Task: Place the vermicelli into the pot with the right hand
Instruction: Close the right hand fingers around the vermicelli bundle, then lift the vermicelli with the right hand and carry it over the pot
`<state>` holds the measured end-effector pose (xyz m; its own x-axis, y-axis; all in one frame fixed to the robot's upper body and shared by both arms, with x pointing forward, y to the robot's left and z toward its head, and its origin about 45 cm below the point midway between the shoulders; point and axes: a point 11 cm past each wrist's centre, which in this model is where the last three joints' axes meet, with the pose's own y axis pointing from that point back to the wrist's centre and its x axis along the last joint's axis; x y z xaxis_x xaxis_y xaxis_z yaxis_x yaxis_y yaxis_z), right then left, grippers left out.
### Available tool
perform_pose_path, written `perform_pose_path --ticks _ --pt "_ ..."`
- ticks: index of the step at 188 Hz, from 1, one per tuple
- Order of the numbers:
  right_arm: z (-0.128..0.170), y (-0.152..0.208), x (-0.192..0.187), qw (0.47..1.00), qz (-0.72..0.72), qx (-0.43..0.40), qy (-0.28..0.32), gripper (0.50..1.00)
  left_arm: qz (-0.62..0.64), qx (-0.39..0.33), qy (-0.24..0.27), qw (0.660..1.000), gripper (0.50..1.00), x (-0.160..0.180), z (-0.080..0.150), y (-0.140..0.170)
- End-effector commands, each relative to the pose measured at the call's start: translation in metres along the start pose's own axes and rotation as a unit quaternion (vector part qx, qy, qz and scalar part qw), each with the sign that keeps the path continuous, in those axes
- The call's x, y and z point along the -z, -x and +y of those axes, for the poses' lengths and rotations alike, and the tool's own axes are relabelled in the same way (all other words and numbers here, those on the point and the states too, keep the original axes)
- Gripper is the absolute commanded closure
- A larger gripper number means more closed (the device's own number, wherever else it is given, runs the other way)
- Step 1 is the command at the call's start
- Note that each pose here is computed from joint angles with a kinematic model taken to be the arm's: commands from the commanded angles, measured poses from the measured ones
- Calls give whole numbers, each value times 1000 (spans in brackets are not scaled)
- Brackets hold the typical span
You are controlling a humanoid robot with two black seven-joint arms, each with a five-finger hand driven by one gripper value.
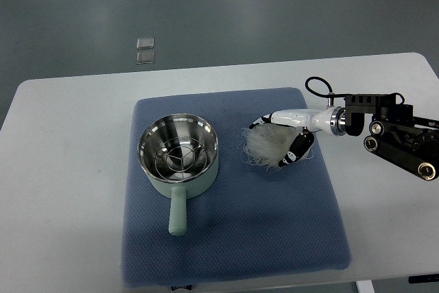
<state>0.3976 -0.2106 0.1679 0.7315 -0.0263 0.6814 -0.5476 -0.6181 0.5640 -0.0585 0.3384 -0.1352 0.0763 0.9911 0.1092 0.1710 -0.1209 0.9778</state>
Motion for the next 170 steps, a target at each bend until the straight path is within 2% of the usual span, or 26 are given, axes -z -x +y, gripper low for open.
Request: perform_pose_path --ticks 1,4,9,12,20,21,22,25,31,33,40,113,170 --pt "1 -1 0 1000 1 -3 0 644 0 0 0 1000 500 0 0 0" --pt "1 -2 0 1000 2 -3 0 660 0 0 0 1000 500 0 0 0" --pt "1 -2 0 1000 2 -4 0 715 0 0 0 1000 500 0 0 0" --pt "1 -2 0 1000 2 -4 -1 728 0 0 0 1000 500 0 0 0" --pt "1 -3 1 1000 2 -5 -2 805 0 0 0 1000 500 0 0 0" --pt "1 -3 1 1000 2 -5 -2 830 0 0 0 1000 500 0 0 0" --pt "1 -3 1 1000 2 -5 -2 830 0 0 0 1000 500 0 0 0" --pt "1 -4 1 1000 3 -7 -3 877 0 0 0 1000 500 0 0 0" --pt "0 -4 2 1000 4 -9 -3 930 0 0 0 1000 500 0 0 0" --pt "0 -4 2 1000 4 -9 -3 930 0 0 0 1000 500 0 0 0" --pt "0 -5 2 1000 5 -10 -3 1000 0 0 0 1000 500 0 0 0" --pt "6 -28 4 999 31 -24 0 1000 0 0 0 1000 500 0 0 0" --pt "16 -84 33 996 52 -65 -43 1000 0 0 0 1000 500 0 0 0"
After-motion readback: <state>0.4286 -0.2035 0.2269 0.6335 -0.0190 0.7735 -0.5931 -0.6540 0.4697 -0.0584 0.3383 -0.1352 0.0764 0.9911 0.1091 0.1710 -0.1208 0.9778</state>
